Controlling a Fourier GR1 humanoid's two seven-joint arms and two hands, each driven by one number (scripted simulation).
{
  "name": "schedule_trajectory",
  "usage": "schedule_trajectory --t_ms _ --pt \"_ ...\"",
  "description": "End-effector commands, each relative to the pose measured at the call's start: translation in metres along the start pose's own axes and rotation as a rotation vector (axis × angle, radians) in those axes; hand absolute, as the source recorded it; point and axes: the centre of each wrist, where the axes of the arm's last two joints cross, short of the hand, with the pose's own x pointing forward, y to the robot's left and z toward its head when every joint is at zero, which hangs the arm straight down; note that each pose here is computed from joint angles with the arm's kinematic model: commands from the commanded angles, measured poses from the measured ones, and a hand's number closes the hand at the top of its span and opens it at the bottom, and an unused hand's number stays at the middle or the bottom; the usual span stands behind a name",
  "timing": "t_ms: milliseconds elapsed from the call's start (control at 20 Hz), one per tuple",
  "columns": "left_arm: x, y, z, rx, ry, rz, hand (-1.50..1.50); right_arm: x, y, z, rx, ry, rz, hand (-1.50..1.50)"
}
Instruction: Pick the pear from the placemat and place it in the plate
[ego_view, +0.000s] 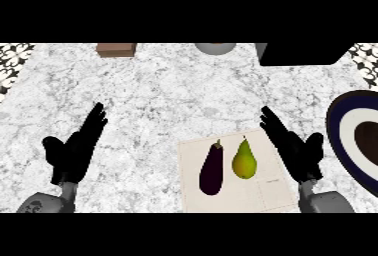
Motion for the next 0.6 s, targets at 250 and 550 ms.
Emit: schedule_trajectory --t_ms 250,550 --pt "0.030 0.039 -0.023 0.086 -0.051 -0.067 0.00 -0.001 -0.067 -0.029 0.104 -0.280 -0.359 1.50" --pt "0.013 0.035 -0.021 0.058 0.008 -0.029 0.00 -0.079 -0.075 0.017 -0.295 -0.291 -0.189 -1.50"
